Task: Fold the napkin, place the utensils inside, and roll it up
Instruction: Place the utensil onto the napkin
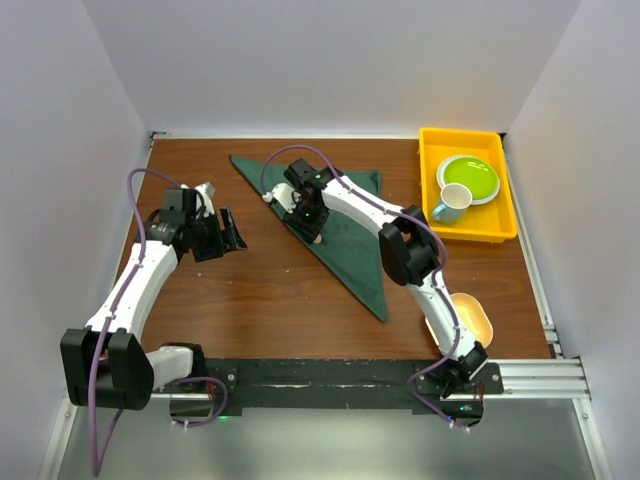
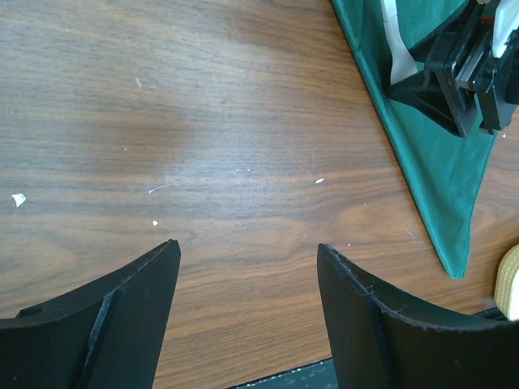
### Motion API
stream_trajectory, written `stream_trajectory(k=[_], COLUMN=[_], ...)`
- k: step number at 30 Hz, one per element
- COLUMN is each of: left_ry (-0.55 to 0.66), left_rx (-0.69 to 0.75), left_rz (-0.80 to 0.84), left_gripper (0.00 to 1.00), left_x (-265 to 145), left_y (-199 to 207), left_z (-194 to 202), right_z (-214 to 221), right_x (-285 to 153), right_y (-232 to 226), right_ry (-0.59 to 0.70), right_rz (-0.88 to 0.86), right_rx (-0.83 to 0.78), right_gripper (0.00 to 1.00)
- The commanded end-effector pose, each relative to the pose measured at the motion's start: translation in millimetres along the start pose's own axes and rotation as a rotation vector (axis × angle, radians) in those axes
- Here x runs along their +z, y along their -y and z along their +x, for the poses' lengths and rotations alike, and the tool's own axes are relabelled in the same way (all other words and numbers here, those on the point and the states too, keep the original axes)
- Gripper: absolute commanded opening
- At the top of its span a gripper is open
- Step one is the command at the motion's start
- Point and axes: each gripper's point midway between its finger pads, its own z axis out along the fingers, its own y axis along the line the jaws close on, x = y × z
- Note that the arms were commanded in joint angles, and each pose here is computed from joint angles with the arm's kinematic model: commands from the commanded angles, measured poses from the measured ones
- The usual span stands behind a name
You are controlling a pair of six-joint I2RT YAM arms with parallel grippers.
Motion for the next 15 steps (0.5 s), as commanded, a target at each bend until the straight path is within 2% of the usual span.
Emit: stream_trajectory(k=[1, 15], left_ry=[-0.004, -0.006], left_rx=[0.029, 0.028], left_rz=[-0.008, -0.003], left_gripper=[0.73, 0.73], left_x=[0.8, 3.2], left_y=[-5.3, -9.4], left_z=[1.6, -0.5], right_z=[-15.5, -26.2], right_x=[-11.8, -7.2], right_y=[7.4, -2.9], right_ry=[0.045, 0.065], right_rz=[0.019, -0.001], right_rx=[-0.009, -0.031], right_gripper=[0.00, 0.00])
